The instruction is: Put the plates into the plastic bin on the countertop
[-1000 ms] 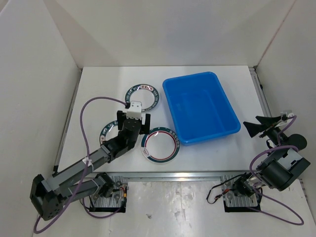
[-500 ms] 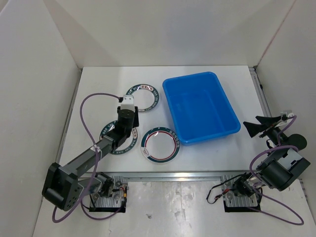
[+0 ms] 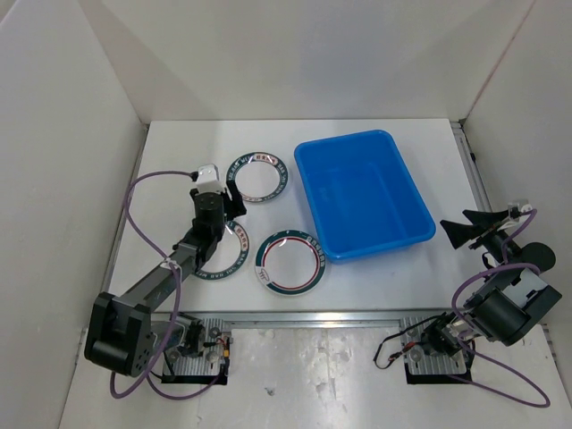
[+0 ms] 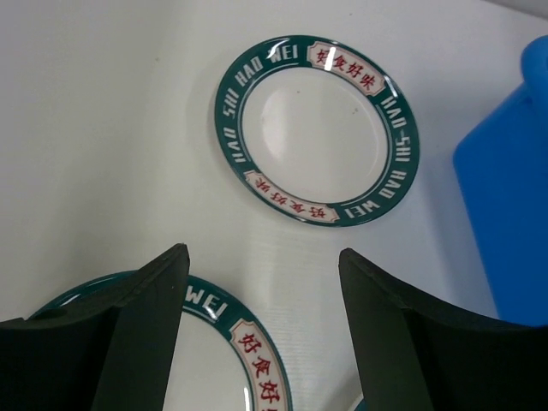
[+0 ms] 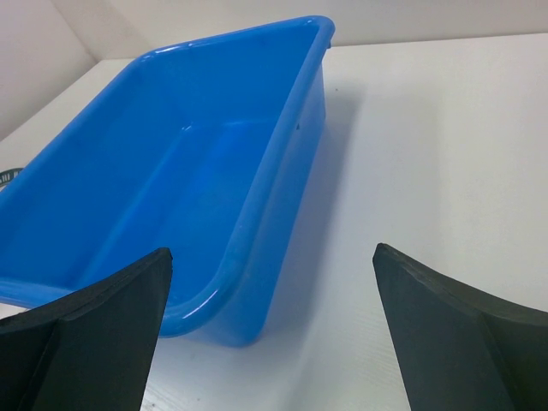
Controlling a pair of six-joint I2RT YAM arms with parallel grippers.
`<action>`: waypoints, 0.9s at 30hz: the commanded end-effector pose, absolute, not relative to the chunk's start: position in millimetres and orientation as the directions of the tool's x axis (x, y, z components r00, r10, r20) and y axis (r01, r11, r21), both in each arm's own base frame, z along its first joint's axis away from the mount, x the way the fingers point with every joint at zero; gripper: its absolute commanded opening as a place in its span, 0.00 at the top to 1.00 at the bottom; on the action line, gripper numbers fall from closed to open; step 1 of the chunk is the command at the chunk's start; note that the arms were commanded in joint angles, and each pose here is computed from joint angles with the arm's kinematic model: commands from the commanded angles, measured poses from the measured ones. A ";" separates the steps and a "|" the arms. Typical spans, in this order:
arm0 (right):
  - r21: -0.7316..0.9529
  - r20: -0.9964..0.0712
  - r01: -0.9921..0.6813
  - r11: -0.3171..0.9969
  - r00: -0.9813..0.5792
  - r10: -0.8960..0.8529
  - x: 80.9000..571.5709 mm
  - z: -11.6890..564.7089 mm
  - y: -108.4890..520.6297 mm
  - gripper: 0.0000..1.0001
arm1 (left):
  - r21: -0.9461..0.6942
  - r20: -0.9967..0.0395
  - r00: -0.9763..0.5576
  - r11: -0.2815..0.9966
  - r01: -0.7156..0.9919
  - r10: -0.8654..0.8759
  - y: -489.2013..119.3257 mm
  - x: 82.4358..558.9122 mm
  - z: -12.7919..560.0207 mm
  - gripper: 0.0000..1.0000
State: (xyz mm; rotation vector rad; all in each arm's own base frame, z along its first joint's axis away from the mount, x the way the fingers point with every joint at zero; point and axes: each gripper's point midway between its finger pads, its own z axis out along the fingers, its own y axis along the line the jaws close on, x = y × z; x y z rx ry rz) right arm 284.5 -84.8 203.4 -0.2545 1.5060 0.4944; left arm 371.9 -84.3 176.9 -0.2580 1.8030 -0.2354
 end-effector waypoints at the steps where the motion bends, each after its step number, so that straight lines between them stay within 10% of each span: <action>1: -0.177 -0.979 -0.468 0.866 0.174 -0.106 280.6 232.2 -79.9 0.00 | -0.329 -0.927 -0.182 0.944 -0.020 -0.327 -88.3 377.1 188.0 0.24; 10: -0.177 -0.979 -0.468 0.866 0.174 -0.106 280.6 232.2 -79.9 0.00 | -0.382 -0.906 -0.210 0.924 0.032 -0.367 -100.2 391.2 182.1 0.29; 19: -0.177 -0.979 -0.469 0.865 0.174 -0.106 280.8 232.2 -79.4 0.00 | -0.605 -0.772 -0.269 0.796 0.035 -0.575 -80.2 412.6 165.5 0.82; 23: -0.177 -0.979 -0.469 0.865 0.174 -0.106 280.8 232.2 -79.4 0.00 | -0.669 -0.715 -0.282 0.743 0.011 -0.639 -70.4 423.9 157.3 0.79; 27: -0.176 -0.979 -0.468 0.866 0.173 -0.105 280.8 231.9 -80.0 0.00 | -0.740 -0.651 -0.248 0.673 -0.002 -0.717 -63.8 435.8 158.3 0.50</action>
